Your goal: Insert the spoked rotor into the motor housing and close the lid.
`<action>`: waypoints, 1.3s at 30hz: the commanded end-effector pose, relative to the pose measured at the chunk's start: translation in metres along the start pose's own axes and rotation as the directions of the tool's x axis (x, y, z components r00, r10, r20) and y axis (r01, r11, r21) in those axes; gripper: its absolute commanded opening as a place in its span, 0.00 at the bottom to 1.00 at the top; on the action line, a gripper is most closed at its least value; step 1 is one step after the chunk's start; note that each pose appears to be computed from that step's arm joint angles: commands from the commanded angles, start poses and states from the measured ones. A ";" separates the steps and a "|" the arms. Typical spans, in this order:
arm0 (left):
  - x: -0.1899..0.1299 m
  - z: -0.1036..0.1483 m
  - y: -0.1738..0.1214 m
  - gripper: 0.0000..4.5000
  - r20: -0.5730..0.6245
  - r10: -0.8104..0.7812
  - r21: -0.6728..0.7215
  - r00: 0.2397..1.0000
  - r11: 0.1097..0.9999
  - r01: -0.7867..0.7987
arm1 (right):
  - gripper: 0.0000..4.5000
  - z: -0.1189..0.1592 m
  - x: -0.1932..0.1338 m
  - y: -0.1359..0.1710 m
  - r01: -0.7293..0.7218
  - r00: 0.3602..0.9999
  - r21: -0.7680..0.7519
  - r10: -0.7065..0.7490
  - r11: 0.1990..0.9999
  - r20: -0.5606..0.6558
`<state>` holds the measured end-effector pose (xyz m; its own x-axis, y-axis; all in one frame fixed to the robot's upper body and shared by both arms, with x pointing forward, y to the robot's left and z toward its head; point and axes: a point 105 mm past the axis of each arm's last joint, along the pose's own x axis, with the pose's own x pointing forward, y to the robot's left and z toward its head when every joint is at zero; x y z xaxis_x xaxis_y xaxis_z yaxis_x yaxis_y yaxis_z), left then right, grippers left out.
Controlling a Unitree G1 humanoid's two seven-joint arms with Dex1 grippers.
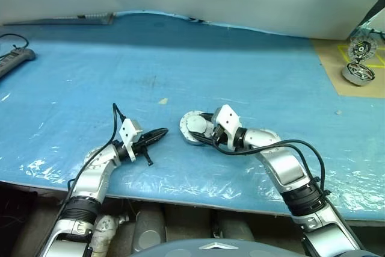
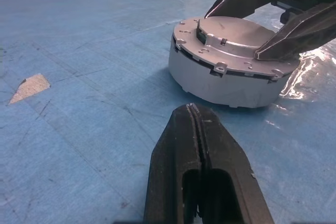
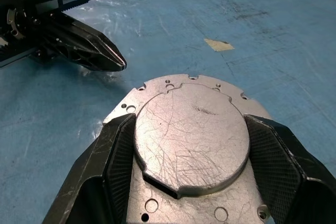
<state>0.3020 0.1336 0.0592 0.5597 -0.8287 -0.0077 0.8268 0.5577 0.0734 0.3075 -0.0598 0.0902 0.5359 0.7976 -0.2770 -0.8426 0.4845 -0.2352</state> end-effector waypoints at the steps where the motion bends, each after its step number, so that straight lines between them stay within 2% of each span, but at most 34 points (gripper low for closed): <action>1: 0.001 0.013 0.002 0.00 0.030 -0.003 0.038 1.000 0.999 0.002 | 0.65 -0.018 -0.002 0.000 0.005 0.994 -0.006 -0.005 1.000 -0.106; 11: 0.009 0.034 -0.004 0.00 0.042 -0.013 0.047 0.999 0.999 0.011 | 0.65 -0.015 0.003 -0.003 0.041 0.991 0.017 -0.039 0.999 -0.128; 22: 0.009 0.021 0.005 0.00 0.027 0.022 0.028 0.999 0.999 -0.023 | 0.65 -0.028 0.002 -0.004 0.045 0.983 0.003 -0.044 0.999 -0.176; 26: 0.020 0.021 0.028 0.00 -0.021 0.164 -0.024 0.986 0.986 -0.164 | 0.65 -0.029 0.002 -0.003 0.041 0.983 0.010 -0.039 0.999 -0.177; 29: 0.029 0.032 0.043 0.00 -0.034 0.248 -0.049 0.968 0.967 -0.249 | 0.65 -0.031 0.002 -0.004 0.042 0.983 0.011 -0.039 0.999 -0.182; 34: 0.032 0.044 0.039 0.00 -0.031 0.251 -0.190 0.967 0.949 -0.252 | 0.65 -0.033 0.001 -0.005 0.045 0.981 0.014 -0.041 0.999 -0.189; 39: 0.046 0.039 0.029 0.00 -0.147 0.063 -0.445 0.987 0.887 -0.123 | 0.65 -0.034 0.002 -0.004 0.043 0.981 0.019 -0.039 0.999 -0.191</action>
<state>0.3501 0.1147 0.0908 0.6592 -0.7373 -0.1478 0.6726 0.6660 -0.3227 0.3129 -0.0576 0.0864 0.5553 0.7600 -0.3376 -0.8313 0.4962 -0.2503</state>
